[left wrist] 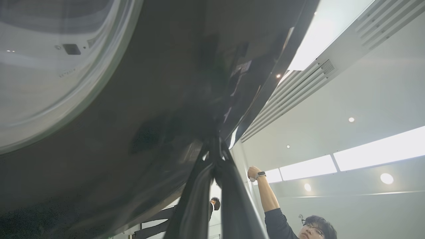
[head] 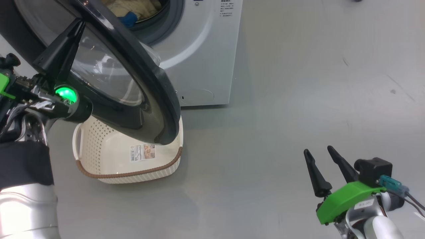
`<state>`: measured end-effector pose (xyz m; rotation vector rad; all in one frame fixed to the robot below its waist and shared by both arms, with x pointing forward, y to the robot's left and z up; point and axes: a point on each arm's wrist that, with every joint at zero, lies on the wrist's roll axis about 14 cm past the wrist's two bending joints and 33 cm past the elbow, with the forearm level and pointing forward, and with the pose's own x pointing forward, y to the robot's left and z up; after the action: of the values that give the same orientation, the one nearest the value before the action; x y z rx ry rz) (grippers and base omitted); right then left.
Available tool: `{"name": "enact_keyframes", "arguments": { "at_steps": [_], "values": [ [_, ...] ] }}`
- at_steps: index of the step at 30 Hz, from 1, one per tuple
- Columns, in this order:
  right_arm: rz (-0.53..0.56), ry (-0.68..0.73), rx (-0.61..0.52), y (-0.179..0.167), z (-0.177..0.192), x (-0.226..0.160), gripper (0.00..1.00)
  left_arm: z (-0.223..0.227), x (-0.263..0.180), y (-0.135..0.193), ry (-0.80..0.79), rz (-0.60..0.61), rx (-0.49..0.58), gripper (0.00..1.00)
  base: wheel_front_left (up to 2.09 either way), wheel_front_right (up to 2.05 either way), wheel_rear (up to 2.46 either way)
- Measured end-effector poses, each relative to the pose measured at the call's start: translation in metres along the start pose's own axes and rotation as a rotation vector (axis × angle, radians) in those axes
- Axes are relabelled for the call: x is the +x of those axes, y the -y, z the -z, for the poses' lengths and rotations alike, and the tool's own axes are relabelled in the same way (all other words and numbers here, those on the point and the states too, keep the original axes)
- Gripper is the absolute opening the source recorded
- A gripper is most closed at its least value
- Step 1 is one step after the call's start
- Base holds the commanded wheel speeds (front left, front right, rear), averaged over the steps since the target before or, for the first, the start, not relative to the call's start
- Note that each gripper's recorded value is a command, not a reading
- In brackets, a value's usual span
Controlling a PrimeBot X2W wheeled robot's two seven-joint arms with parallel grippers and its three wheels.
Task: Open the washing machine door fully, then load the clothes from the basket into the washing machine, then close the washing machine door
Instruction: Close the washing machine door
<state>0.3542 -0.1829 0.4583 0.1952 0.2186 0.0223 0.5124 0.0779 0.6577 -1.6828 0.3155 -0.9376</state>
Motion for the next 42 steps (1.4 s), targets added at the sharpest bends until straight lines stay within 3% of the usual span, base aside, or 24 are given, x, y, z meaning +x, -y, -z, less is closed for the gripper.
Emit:
{"name": "enact_keyframes", "arguments": {
  "at_steps": [11,25,33,40,41,42],
  "values": [
    [0.057,0.013,0.011,0.017,0.001,-0.006,1.00,-0.005,0.031,-0.041,0.069,-0.080,-0.024,0.00,0.00,0.00,0.00],
    [0.076,0.025,0.019,0.022,-0.001,-0.010,1.00,-0.013,0.039,-0.039,0.133,-0.068,-0.018,0.00,0.00,0.00,0.00],
    [0.065,0.036,0.014,0.021,-0.005,-0.003,1.00,-0.017,0.013,-0.043,0.184,-0.101,-0.005,0.00,0.00,0.00,0.00],
    [0.024,0.075,-0.015,0.010,-0.020,0.008,1.00,-0.022,-0.026,-0.052,0.261,-0.253,0.170,0.00,0.00,0.00,0.00],
    [0.018,0.079,-0.017,0.008,-0.022,0.010,1.00,-0.023,-0.032,-0.051,0.272,-0.274,0.214,0.30,0.00,0.00,0.00],
    [0.012,0.083,-0.022,0.007,-0.023,0.011,1.00,-0.023,-0.038,-0.050,0.284,-0.292,0.250,0.47,0.00,0.00,0.00]
  ]
}}
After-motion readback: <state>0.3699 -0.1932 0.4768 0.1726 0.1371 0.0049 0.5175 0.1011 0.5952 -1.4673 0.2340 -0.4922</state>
